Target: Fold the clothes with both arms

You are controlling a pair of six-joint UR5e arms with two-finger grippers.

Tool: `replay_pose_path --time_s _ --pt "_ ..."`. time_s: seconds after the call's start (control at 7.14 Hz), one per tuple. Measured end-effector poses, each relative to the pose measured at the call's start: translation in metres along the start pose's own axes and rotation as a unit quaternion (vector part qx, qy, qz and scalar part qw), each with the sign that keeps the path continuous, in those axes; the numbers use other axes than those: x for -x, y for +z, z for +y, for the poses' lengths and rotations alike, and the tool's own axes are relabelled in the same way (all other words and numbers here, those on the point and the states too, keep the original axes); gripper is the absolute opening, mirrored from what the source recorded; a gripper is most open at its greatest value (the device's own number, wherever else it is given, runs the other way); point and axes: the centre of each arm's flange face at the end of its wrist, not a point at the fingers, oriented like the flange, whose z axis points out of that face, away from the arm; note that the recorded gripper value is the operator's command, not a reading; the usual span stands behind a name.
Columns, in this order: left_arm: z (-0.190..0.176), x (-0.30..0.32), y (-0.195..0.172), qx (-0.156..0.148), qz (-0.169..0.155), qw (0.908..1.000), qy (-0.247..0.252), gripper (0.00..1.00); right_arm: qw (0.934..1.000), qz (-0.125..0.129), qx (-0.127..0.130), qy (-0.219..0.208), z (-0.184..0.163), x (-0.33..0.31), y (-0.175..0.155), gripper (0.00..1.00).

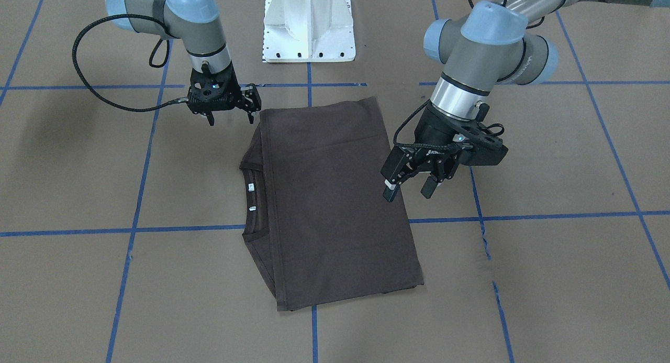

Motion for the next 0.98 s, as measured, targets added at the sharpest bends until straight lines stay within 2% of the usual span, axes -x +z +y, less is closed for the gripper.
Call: replay_pose_path --time_s 0.14,0.42,0.56,0.7,0.98 --pt "-0.012 -0.004 -0.012 -0.050 0.006 0.9982 0.034 1.00 0.9999 -0.002 -0.004 0.010 -0.004 -0.001 -0.004 1.00" --pt "-0.055 -0.005 -0.040 -0.137 0.002 0.9865 0.089 1.00 0.9992 -0.024 -0.022 0.024 -0.025 0.021 -0.023 1.00" --pt "-0.074 -0.002 -0.050 -0.160 -0.002 0.9821 0.100 1.00 0.9985 -0.036 -0.027 0.032 -0.032 0.035 -0.031 1.00" --pt "-0.082 -0.001 -0.057 -0.170 -0.002 0.9801 0.103 1.00 0.9979 -0.041 -0.030 0.039 -0.035 0.042 -0.034 1.00" --pt "-0.092 0.005 -0.068 -0.176 0.000 0.9792 0.102 1.00 0.9963 -0.048 -0.030 0.065 -0.036 0.052 -0.035 1.00"
